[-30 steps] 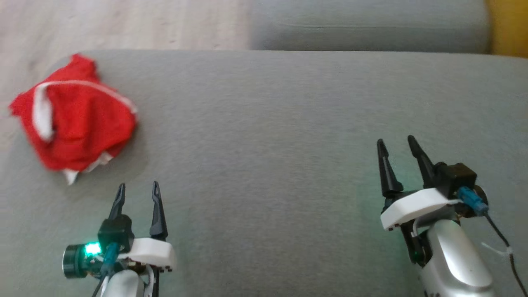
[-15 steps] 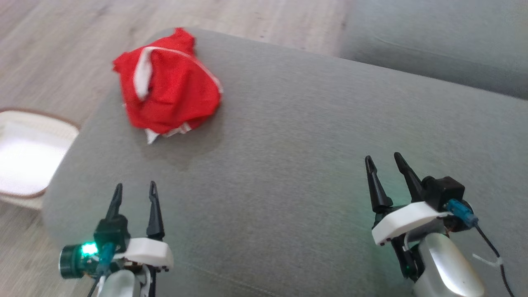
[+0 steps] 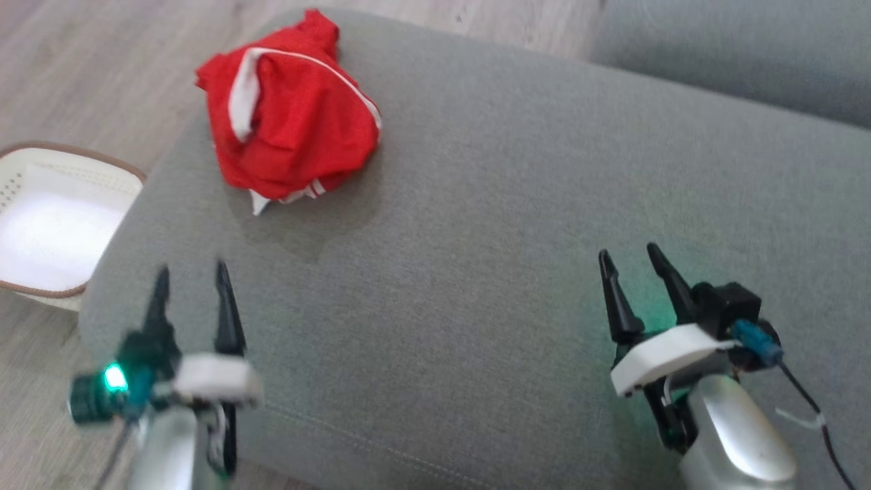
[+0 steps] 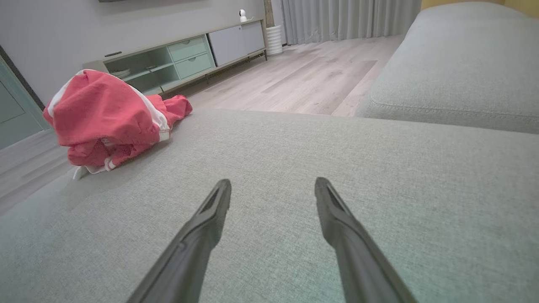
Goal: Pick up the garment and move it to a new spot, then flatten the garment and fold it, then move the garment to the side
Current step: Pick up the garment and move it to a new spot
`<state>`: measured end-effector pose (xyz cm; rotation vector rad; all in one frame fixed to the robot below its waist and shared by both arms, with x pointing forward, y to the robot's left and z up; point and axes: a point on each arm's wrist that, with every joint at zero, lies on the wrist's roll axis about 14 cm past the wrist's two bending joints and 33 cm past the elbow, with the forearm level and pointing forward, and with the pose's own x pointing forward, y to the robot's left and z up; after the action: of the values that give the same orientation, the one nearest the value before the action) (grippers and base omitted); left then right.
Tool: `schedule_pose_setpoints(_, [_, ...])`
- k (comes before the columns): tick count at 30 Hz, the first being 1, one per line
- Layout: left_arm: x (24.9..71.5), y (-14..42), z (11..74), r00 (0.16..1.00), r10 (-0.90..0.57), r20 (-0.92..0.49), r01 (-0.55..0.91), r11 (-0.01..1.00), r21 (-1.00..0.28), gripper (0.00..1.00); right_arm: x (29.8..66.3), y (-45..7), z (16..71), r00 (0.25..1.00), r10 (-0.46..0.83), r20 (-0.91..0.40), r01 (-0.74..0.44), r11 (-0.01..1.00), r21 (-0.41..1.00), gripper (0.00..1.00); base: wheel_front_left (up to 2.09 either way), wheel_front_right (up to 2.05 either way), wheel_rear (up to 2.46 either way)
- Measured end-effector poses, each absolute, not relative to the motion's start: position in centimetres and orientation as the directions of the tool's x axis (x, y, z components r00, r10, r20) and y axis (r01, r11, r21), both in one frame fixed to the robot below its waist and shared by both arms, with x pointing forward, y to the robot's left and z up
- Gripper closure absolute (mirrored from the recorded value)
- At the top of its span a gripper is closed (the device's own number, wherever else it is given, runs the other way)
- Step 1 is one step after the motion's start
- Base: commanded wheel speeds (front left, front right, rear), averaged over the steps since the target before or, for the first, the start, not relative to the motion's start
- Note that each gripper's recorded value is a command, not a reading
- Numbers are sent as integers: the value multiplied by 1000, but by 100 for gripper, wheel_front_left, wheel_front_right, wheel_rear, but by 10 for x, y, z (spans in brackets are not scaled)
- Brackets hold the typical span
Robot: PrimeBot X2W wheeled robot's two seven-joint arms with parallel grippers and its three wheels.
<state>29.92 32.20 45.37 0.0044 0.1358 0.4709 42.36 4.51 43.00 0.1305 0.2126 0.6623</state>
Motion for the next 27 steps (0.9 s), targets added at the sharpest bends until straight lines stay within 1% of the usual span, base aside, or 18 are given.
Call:
schedule_pose_setpoints(2, [318,328,467,888,451,-93,-451,892,25,0,430,43,426,773,615,-158,-588,787,185,0,0,0,0])
schedule_pose_setpoints(6, [361,335,490,910,412,-38,-410,911,51,0,439,34,416,786,594,-174,-566,803,186,0,0,0,0])
schedule_pose_setpoints(11, [405,347,491,931,358,-65,-352,931,97,0,448,14,398,803,559,-208,-530,828,182,0,0,0,0])
schedule_pose_setpoints(15, [444,353,493,943,322,-82,-312,943,116,0,462,-3,391,822,528,-212,-501,848,170,0,0,0,0])
schedule_pose_setpoints(18, [470,353,487,949,292,-117,-278,953,122,0,470,-18,384,835,505,-220,-481,863,156,0,0,0,0])
schedule_pose_setpoints(21, [488,353,471,943,279,-179,-264,959,103,0,476,-31,379,848,480,-226,-456,877,150,0,0,0,0])
schedule_pose_setpoints(27, [499,349,425,895,271,-353,-252,963,100,0,483,-46,374,867,447,-221,-423,894,149,0,0,0,0])
